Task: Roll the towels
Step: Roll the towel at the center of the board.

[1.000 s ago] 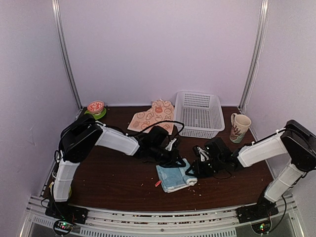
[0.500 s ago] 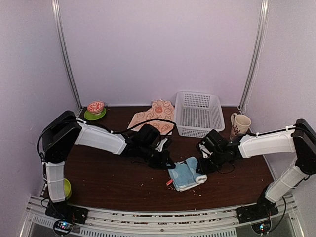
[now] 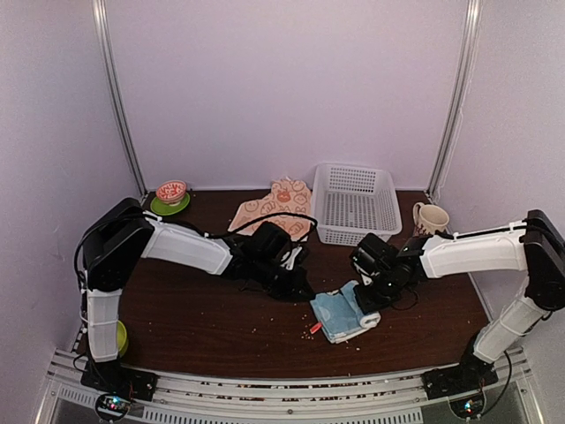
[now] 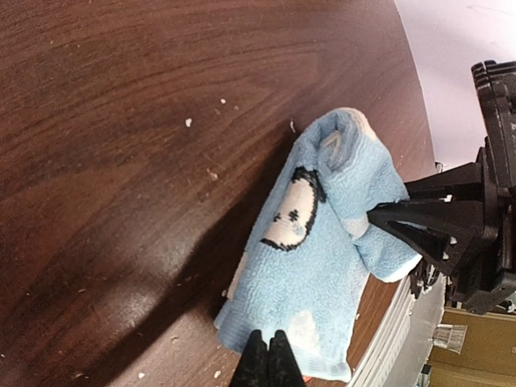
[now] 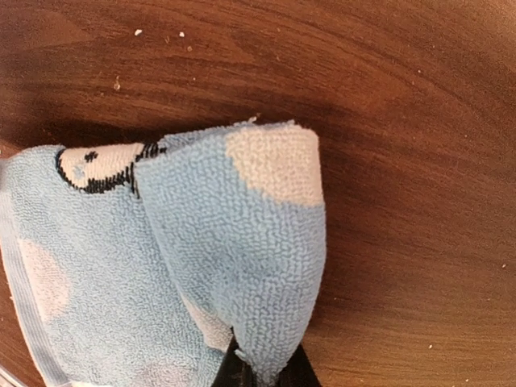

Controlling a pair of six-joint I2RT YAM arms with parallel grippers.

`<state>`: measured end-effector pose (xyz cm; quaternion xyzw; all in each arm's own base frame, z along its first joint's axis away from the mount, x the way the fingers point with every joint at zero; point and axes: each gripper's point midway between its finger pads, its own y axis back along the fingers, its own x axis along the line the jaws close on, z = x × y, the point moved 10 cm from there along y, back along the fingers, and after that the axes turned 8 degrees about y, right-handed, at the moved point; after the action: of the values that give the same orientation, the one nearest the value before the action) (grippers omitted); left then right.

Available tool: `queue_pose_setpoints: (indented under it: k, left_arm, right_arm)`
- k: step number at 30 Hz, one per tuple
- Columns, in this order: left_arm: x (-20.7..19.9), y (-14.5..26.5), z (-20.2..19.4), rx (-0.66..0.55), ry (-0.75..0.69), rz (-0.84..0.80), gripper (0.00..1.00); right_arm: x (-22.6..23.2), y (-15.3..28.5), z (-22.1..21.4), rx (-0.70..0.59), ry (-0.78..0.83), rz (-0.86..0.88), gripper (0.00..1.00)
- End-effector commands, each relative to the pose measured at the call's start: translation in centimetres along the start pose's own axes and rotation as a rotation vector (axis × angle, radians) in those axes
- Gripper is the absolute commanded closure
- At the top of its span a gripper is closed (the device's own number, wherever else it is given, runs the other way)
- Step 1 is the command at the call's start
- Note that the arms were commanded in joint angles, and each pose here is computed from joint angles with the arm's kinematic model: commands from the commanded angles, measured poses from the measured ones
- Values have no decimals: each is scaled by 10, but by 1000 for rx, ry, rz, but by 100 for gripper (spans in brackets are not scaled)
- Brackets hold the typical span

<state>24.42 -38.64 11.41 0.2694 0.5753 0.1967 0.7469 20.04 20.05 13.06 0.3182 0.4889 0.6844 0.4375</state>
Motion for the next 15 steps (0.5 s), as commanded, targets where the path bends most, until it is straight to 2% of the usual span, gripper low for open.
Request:
queue_pose_setpoints:
  k: [1, 10, 15]
  left_arm:
    - [-14, 5, 8, -34, -36, -58, 100]
    - [-14, -20, 8, 35, -22, -131, 100]
    - [-26, -13, 9, 14, -27, -192, 100]
  right_arm:
    - [-4, -3, -5, 45, 35, -93, 100]
    - [-4, -3, -7, 48, 39, -223, 100]
    - [0, -8, -7, 45, 44, -268, 100]
